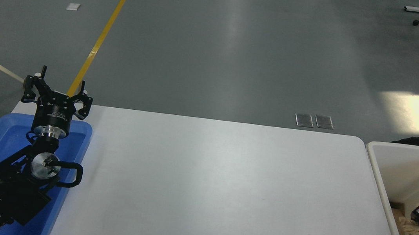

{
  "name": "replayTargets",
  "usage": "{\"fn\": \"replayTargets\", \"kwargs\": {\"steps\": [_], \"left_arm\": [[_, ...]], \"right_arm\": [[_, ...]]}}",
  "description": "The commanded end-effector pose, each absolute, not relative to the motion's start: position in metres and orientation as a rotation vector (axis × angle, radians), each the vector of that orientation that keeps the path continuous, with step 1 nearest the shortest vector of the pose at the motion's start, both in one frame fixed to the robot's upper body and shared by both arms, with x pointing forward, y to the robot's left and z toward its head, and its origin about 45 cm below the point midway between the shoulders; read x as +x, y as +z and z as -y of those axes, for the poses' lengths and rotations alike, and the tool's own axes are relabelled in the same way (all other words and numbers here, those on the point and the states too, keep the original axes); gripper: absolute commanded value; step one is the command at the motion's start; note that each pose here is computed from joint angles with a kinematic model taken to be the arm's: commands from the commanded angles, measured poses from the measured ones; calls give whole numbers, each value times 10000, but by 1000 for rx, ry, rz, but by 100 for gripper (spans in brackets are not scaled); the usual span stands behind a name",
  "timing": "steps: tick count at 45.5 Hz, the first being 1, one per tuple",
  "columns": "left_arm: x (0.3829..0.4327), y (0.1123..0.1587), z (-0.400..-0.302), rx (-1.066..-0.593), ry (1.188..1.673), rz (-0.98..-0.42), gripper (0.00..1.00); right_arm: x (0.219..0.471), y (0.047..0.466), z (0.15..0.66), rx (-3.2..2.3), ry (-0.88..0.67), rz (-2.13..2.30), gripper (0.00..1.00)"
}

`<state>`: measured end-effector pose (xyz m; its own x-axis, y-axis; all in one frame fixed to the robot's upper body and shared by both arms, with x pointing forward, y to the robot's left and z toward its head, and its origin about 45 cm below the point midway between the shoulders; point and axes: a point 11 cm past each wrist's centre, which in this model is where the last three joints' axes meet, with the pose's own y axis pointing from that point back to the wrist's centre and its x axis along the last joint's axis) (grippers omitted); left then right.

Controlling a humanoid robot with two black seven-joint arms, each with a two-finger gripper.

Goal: Pick up paper ball place in dustbin

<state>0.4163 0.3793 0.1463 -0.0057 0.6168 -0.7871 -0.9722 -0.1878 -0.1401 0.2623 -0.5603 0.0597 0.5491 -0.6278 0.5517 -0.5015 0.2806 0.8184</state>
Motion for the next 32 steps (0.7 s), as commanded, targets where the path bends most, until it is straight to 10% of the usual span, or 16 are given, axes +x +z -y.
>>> {"fn": "replayTargets", "kwargs": {"steps": [1, 32], "left_arm": [[4163, 1463, -3791, -885, 1556, -542, 99], [4163, 1462, -3792, -884, 1558, -542, 99]], "right_arm": [[2586, 516, 5496, 1375, -141, 1061, 100], [3115, 1755, 5029, 1588, 69, 807, 100]]}}
